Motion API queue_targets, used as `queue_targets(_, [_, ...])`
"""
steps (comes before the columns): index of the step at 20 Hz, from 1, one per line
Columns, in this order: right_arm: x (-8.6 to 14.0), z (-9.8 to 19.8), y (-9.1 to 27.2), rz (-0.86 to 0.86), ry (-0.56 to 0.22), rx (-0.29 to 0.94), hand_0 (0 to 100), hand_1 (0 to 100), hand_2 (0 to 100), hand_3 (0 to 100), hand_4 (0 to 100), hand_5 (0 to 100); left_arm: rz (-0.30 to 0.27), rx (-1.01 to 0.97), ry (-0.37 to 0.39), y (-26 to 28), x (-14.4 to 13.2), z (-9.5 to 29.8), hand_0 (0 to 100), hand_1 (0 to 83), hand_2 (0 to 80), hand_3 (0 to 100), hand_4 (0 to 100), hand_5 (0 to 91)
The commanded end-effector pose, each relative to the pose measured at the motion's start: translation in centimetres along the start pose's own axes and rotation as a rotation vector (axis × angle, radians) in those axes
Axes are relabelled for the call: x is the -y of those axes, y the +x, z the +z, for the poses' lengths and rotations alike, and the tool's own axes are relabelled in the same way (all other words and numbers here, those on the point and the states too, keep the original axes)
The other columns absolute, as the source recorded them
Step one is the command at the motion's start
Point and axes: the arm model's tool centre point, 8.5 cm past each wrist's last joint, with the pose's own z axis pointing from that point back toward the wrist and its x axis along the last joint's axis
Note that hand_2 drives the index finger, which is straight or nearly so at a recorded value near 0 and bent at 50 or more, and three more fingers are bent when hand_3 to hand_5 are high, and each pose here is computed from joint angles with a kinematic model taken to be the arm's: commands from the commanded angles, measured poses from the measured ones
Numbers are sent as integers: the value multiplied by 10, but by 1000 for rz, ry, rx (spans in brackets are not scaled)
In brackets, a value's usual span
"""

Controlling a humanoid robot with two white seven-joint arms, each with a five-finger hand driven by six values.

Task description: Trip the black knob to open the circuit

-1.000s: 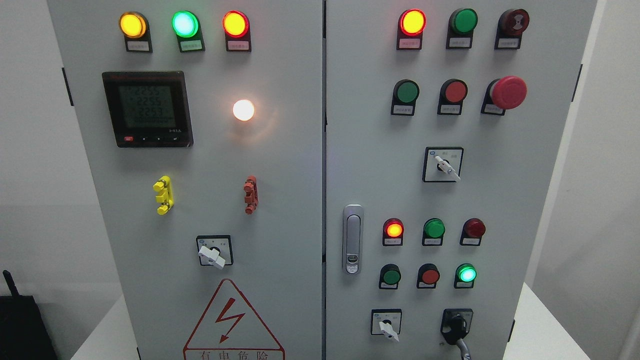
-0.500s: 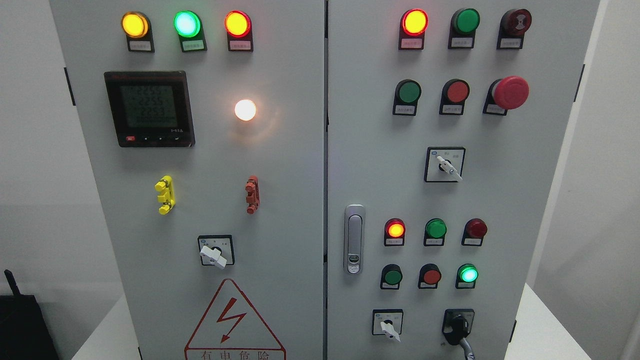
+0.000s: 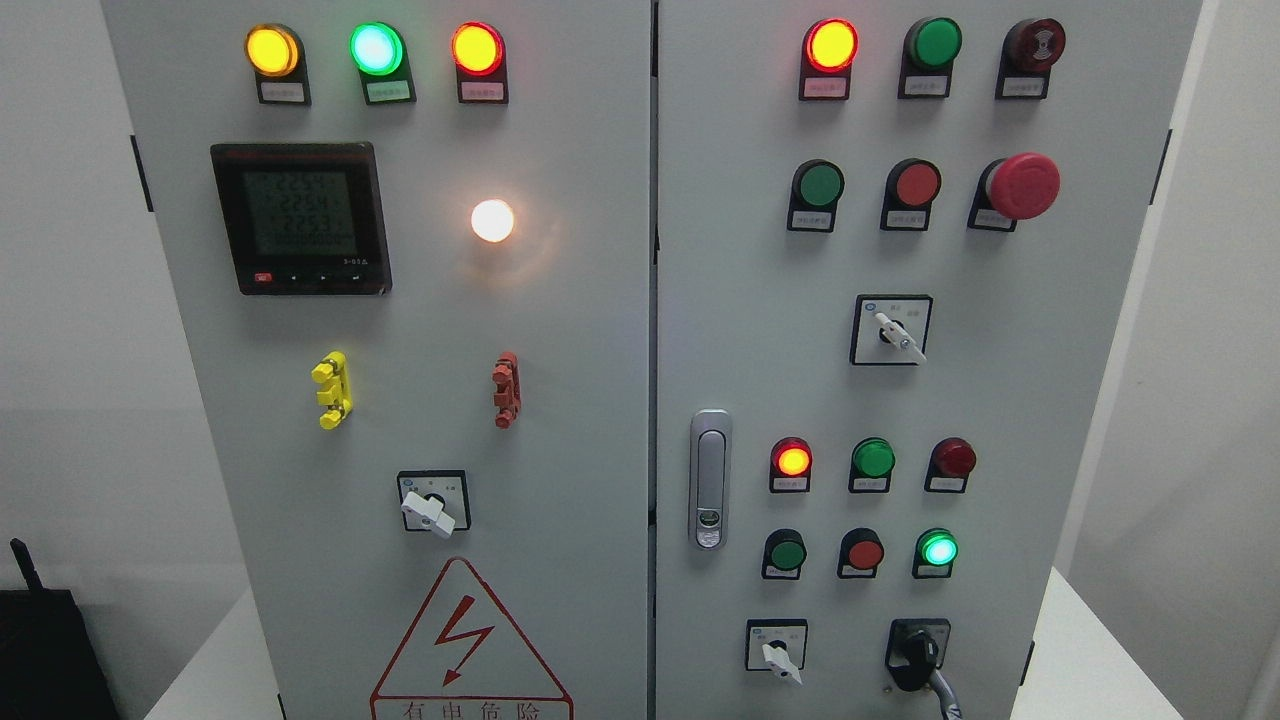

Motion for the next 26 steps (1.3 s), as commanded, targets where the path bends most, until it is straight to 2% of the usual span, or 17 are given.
queue_targets(1, [-4, -1, 14, -12, 30, 54, 0, 61, 45, 1000, 1000, 998, 3, 5, -1, 2, 1, 0, 120, 389, 0, 0, 0, 0])
queue_targets(16, [22, -1, 12, 11, -36, 50, 0, 62, 46, 1000, 1000, 999, 3, 6, -1, 3, 1, 0, 120, 389, 0, 0, 0, 0])
queue_targets(26, [25, 6, 12, 11, -50, 45, 0, 51, 37, 1000, 1000, 985, 3, 5, -1, 3, 1, 0, 120, 389, 0, 0, 0, 0])
